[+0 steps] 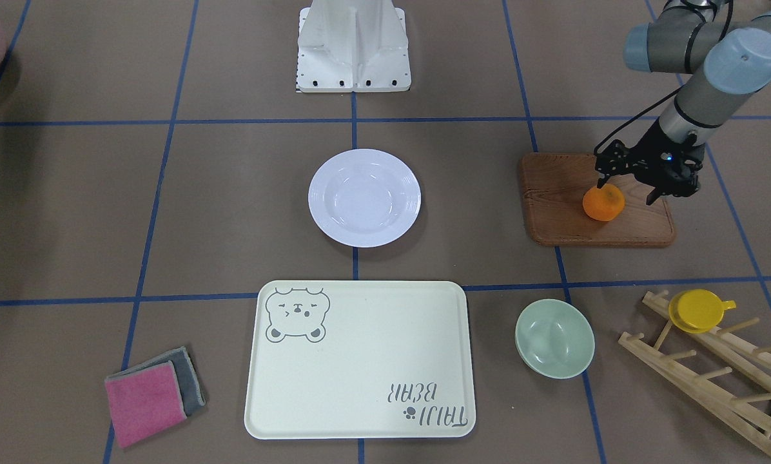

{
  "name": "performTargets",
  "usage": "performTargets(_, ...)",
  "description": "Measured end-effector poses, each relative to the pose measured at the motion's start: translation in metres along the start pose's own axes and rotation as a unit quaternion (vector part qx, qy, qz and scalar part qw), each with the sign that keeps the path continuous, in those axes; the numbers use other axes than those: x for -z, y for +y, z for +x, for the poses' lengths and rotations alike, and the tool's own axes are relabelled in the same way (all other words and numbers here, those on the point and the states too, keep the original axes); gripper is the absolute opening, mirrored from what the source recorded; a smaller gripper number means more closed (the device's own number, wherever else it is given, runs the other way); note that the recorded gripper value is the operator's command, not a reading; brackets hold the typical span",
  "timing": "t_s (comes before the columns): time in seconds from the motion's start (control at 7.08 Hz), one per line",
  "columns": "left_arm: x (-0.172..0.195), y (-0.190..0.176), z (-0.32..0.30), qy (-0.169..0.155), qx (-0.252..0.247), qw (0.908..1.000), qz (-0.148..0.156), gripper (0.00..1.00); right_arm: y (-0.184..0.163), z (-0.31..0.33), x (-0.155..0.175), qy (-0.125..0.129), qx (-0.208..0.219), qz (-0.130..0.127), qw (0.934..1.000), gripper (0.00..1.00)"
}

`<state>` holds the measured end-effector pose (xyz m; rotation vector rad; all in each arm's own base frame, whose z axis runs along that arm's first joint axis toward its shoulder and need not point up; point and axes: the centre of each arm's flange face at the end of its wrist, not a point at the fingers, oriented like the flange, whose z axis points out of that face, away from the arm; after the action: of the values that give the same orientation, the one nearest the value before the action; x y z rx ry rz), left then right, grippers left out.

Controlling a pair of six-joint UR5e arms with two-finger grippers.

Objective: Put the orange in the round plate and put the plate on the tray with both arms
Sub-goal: 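Lower the left gripper onto the orange on the wooden board and grasp it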

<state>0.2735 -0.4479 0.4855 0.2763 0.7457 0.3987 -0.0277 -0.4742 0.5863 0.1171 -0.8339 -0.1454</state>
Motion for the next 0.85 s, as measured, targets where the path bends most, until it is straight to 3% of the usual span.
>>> performTargets(0.85, -0.018, 0.003, -0.001, -0.002, 0.001, 0.9999, -0.015, 0.99, -0.002, 0.006, -0.006, 0.000, -0.005, -0.005, 1.0000, 1.00)
